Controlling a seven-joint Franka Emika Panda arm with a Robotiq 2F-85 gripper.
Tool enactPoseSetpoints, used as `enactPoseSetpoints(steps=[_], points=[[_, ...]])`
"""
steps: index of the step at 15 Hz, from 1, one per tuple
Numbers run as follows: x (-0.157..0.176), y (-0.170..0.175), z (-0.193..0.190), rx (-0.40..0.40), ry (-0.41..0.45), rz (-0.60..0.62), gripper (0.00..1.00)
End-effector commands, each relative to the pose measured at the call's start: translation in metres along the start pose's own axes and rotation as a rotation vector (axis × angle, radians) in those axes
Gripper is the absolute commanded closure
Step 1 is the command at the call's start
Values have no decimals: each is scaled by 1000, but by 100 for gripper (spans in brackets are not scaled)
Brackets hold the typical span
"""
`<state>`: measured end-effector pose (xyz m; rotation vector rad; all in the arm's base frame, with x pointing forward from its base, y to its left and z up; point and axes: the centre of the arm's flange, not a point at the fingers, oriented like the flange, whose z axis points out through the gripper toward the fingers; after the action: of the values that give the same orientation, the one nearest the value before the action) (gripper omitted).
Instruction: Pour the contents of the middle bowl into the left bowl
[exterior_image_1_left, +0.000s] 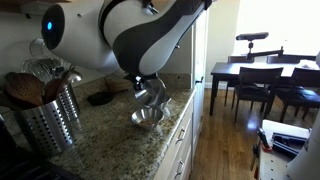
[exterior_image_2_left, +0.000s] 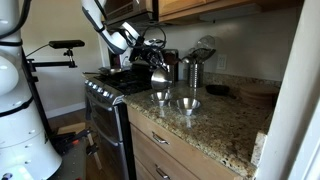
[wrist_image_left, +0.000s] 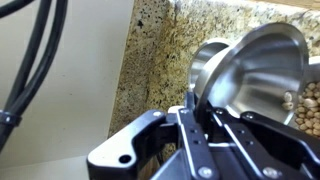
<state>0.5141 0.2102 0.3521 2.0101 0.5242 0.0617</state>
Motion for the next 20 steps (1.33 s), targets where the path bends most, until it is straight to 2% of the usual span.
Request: enactPoseSetpoints(steps=[1, 11, 15, 20], points=[[0, -2, -2, -81, -16, 25, 92], [0, -11, -14, -137, -13, 23, 92], [0, 3, -6, -44, -42, 47, 92], [-5, 63, 33, 138, -151, 202, 92]])
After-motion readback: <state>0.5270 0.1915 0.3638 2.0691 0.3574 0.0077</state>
